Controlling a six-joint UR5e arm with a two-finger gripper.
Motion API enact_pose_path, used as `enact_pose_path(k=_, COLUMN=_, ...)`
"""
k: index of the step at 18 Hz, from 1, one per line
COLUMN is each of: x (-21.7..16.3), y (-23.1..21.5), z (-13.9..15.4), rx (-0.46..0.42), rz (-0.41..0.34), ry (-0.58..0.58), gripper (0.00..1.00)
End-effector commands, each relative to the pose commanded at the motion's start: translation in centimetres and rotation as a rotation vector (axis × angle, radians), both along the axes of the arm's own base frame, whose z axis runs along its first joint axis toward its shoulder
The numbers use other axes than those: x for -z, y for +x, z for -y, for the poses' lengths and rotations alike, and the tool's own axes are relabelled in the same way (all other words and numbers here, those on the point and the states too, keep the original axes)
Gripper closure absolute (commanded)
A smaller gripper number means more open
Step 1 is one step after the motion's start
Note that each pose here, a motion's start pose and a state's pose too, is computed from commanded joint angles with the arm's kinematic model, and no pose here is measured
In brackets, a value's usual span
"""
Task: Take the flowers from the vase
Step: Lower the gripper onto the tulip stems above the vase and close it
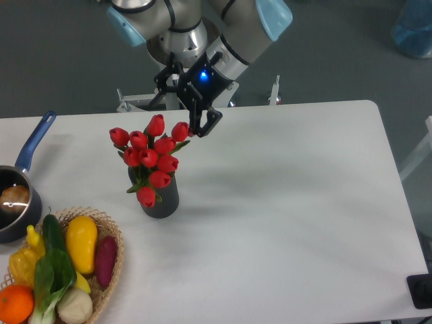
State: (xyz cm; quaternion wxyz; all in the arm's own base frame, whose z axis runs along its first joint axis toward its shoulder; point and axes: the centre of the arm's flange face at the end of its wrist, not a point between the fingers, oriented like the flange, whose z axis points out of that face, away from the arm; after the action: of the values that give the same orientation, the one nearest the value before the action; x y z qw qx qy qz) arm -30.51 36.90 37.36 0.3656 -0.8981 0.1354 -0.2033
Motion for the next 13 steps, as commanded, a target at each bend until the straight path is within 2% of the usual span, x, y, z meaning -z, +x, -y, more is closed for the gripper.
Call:
enact_pose_path(k=3, x=0.4, y=-1.2, z=-0.4, rx=-0.003, rz=-0.033, ry=0.013, gripper=0.0)
enact_pose_path(k=6, x=0.7, y=-3.1, z=1.2, rx=-0.044, rz=-0.039, ry=0.007, gripper=0.0)
enact_pose_path(k=10, x=3.3, y=-3.3, z=0.6, rx=-0.037, rz=0.014, ry=-0.004, gripper=0.0)
enact_pose_path(k=13, x=4.4, y=-2.5, z=0.0, rx=-0.02, rz=0.023, ry=-0.002, gripper=0.0)
